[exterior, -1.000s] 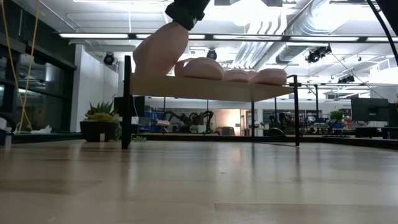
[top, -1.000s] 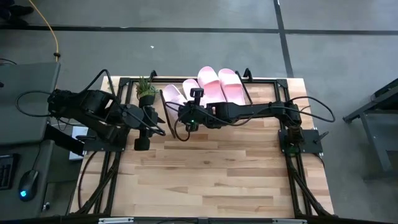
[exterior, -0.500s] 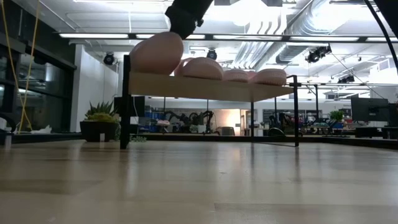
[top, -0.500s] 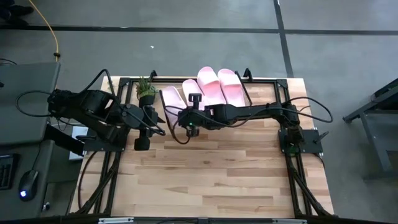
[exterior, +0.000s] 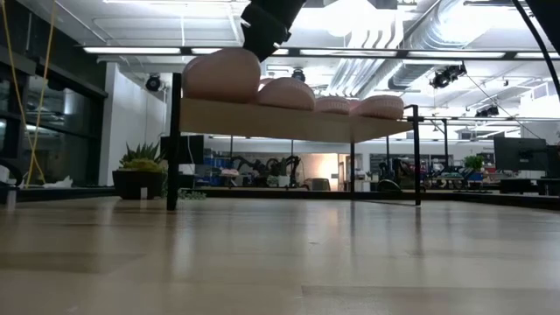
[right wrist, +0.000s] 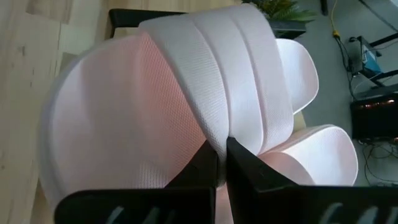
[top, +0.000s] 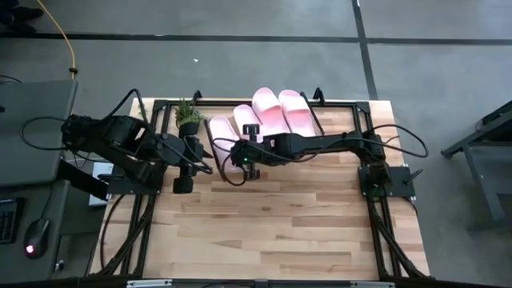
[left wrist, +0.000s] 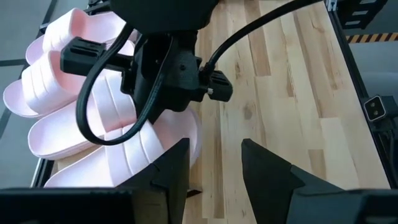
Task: Pick and place slides into the shelf
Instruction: Put the pink slide on the shelf
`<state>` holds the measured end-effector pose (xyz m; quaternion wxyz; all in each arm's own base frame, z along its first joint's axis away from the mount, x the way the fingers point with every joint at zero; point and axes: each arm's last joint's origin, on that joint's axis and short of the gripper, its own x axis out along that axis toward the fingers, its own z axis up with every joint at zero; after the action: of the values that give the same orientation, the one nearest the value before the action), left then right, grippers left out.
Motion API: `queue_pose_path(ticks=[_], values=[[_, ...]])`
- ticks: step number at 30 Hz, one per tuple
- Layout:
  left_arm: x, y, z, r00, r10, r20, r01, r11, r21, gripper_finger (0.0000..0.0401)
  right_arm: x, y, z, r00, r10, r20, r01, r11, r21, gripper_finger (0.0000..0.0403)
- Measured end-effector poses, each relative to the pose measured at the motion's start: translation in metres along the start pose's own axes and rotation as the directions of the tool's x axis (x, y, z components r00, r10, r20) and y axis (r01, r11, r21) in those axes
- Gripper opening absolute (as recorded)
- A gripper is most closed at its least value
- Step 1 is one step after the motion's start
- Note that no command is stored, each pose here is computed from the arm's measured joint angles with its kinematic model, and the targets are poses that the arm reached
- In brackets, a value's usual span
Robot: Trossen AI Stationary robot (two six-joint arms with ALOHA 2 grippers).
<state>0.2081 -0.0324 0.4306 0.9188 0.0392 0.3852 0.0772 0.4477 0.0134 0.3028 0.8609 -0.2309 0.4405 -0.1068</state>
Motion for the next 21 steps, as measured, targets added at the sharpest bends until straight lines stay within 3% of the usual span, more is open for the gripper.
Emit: queue_pose_path(ticks=[14, 21], values=[[0.000, 0.000, 0.000, 1.000, -0.010, -0.001, 0.010, 1.000, -0.004, 0.0129, 0.012, -0.027, -0.011, 0.999, 0.000, -0.041, 0.002, 0.999, 0.044, 0.0000], [0.000, 0.000, 0.000, 1.000, -0.010, -0.001, 0.010, 1.000, -0.003, 0.0129, 0.017, -0.036, -0.016, 0.994, 0.103, -0.019, -0.102, 0.993, 0.067, 0.0000]])
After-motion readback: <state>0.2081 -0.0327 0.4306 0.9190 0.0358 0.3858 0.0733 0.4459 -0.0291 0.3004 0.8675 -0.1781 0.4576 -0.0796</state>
